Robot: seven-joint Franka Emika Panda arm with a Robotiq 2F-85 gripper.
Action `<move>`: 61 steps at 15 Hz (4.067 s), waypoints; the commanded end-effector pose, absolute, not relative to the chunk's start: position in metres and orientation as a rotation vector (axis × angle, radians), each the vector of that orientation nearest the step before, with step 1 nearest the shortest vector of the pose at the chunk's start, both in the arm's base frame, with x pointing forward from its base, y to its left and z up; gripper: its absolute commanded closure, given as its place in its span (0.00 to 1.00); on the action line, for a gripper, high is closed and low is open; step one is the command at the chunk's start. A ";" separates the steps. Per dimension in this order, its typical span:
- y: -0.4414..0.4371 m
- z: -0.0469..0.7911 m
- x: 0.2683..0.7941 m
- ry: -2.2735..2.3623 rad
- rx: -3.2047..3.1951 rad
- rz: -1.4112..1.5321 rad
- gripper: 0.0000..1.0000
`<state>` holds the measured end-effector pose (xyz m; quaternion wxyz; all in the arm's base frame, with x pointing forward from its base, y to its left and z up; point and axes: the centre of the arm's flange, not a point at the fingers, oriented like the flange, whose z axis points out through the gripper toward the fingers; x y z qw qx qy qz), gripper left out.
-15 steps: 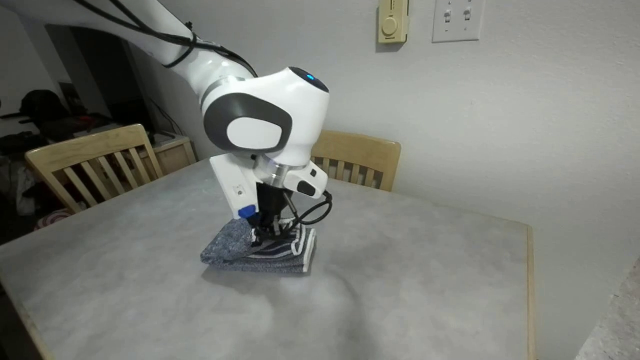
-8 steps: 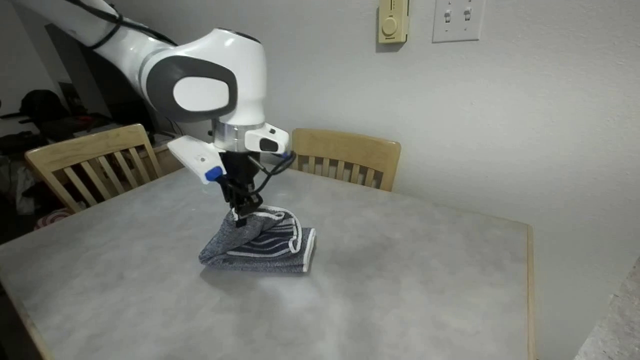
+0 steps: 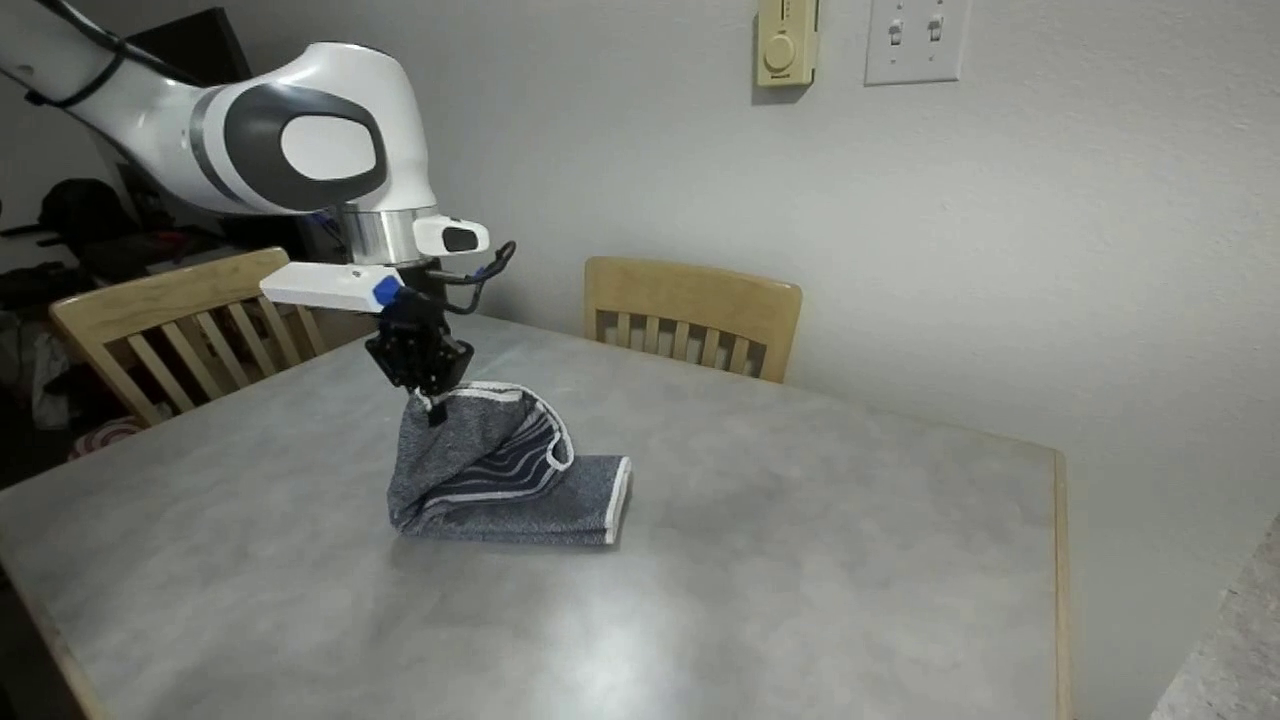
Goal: Unfold the towel
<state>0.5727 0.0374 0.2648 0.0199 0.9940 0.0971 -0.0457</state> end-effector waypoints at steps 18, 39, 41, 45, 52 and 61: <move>0.173 0.210 0.569 1.067 2.855 -0.525 0.98; 0.260 0.155 0.569 1.401 2.633 -0.892 0.45; 0.265 0.153 0.568 1.380 2.649 -0.875 0.32; 0.271 0.155 0.567 1.271 2.661 -0.770 0.04; 0.299 0.181 0.565 1.041 2.722 -0.476 0.00; 0.308 0.199 0.584 0.665 2.753 -0.020 0.00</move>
